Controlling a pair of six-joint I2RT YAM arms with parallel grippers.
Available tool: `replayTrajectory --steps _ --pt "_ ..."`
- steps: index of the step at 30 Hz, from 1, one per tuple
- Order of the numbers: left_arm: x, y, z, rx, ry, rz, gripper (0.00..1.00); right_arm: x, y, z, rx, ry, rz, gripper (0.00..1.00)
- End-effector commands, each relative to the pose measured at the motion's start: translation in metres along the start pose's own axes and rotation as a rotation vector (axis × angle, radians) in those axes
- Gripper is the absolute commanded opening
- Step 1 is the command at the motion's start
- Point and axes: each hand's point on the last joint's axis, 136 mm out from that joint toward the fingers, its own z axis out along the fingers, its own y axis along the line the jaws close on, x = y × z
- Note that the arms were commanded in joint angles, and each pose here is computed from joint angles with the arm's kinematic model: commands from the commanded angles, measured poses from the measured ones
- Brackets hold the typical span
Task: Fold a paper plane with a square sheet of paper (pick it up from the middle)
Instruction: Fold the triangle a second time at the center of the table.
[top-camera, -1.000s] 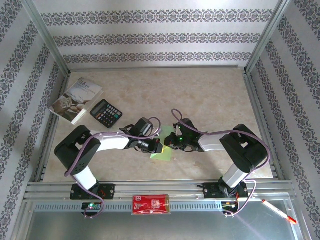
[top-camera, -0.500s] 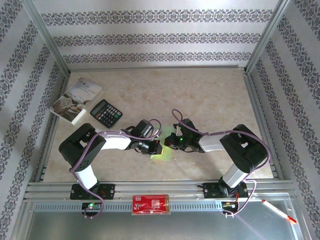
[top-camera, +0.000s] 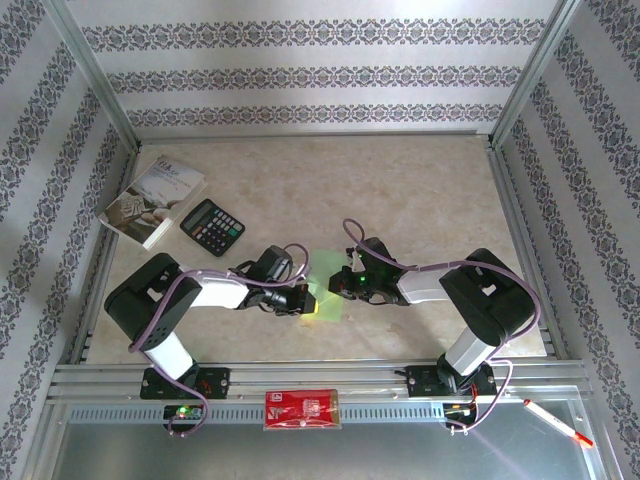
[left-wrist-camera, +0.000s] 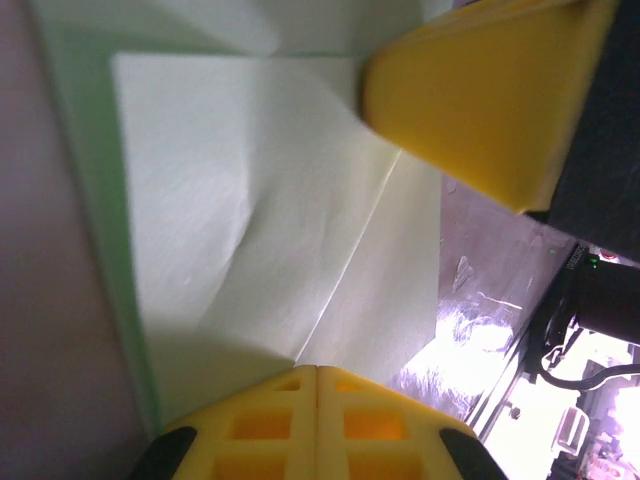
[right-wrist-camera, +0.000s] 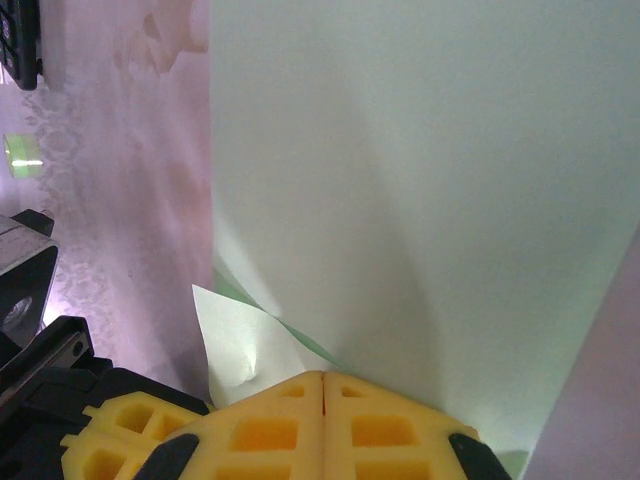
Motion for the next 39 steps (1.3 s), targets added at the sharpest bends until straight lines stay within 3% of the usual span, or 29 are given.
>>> replayTrajectory --steps 1,8,16,22,25,31,39 --pt "0.025 0.030 -0.007 -0.064 0.053 -0.118 0.00 0.017 -0.047 -0.002 0.147 0.039 0.058 0.00" --pt "0.027 0.030 -0.022 -0.017 0.015 -0.155 0.02 0.017 -0.048 -0.003 0.150 0.042 0.052 0.00" --pt "-0.003 -0.022 -0.045 0.090 -0.092 0.001 0.12 0.003 -0.023 0.008 0.092 0.091 -0.010 0.00" --pt "-0.031 -0.024 -0.043 0.021 -0.152 0.006 0.12 -0.009 0.001 0.019 0.023 0.165 -0.071 0.00" --pt "-0.044 -0.012 -0.040 -0.037 -0.174 -0.032 0.12 -0.017 0.014 0.010 0.000 0.155 -0.093 0.02" --pt "-0.061 -0.007 -0.036 -0.021 -0.206 -0.069 0.08 -0.027 0.033 -0.027 -0.022 0.091 -0.128 0.10" --pt "-0.064 0.001 -0.023 -0.055 -0.153 -0.041 0.07 -0.009 0.012 -0.056 0.066 -0.005 -0.070 0.17"
